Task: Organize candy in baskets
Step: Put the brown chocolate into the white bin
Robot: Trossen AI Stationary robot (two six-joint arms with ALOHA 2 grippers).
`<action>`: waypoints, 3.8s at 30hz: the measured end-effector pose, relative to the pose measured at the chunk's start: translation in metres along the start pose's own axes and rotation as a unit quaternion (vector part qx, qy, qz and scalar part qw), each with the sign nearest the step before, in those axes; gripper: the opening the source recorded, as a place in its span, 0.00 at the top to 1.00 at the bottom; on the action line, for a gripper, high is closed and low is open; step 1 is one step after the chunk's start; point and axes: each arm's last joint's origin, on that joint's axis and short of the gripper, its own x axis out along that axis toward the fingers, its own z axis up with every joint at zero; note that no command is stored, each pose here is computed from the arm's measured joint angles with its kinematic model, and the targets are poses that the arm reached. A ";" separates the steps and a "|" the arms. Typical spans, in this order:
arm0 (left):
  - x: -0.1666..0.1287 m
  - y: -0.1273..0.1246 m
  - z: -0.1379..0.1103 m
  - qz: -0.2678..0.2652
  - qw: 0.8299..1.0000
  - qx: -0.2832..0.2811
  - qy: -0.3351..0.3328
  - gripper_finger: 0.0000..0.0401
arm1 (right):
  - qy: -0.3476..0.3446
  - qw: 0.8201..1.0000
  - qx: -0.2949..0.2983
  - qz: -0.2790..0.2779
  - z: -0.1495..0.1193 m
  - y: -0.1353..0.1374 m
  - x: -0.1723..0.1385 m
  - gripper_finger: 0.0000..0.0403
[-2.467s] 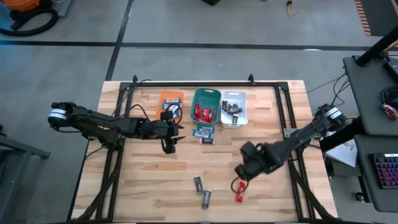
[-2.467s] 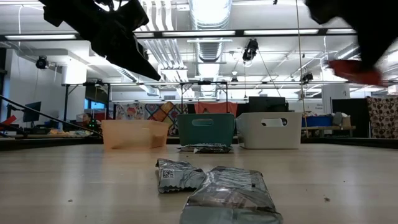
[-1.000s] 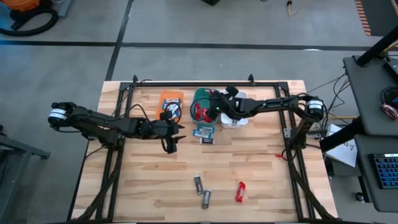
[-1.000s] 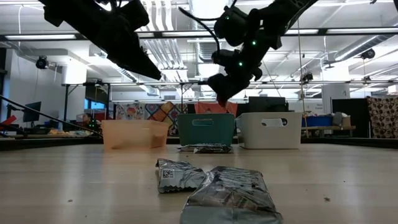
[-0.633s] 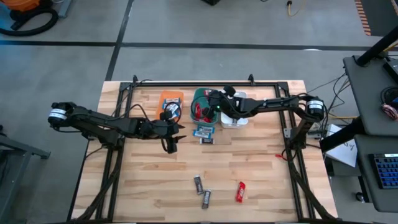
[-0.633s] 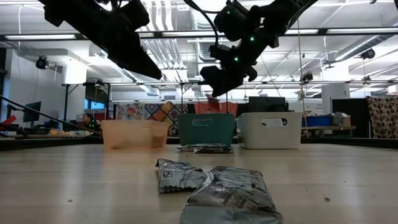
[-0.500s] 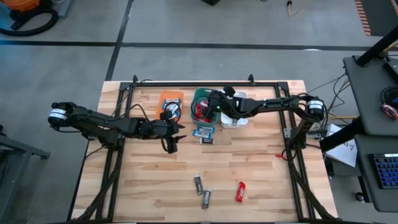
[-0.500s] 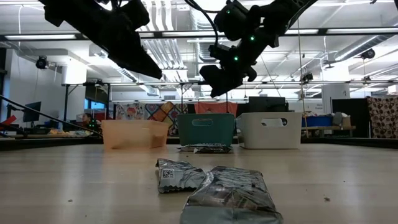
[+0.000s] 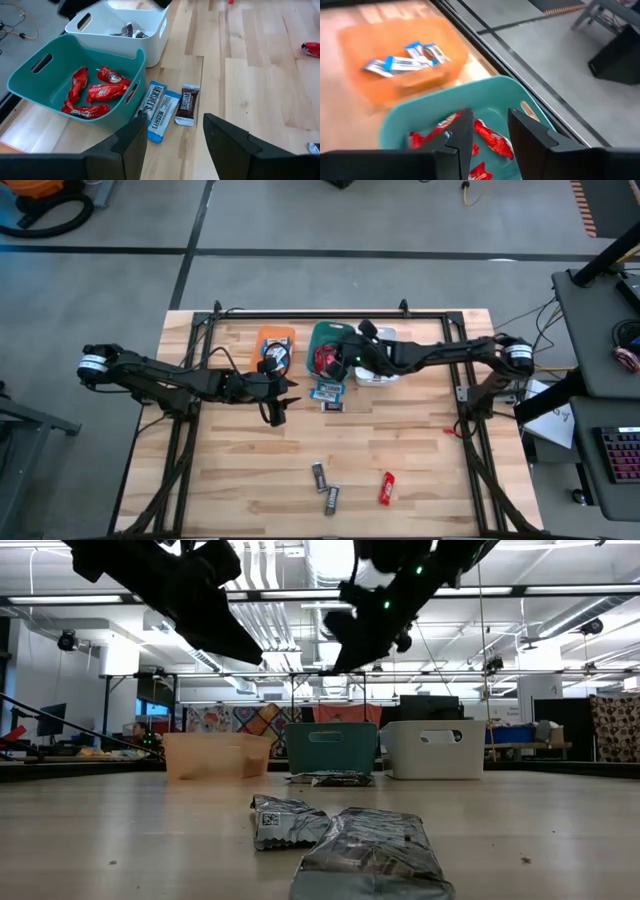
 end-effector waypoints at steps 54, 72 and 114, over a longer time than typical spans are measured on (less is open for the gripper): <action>0.074 -0.043 -0.058 -0.067 0.986 0.050 -0.144 0.56 | -0.107 0.963 -0.035 0.247 -0.081 0.044 -0.129 0.79; 0.130 -0.052 -0.095 -0.052 0.987 0.050 -0.144 0.56 | -0.094 0.964 -0.029 0.246 -0.083 0.045 -0.128 0.79; 0.146 -0.027 -0.100 -0.011 0.991 0.068 -0.117 0.56 | -0.091 0.965 -0.031 0.246 -0.084 0.045 -0.128 0.76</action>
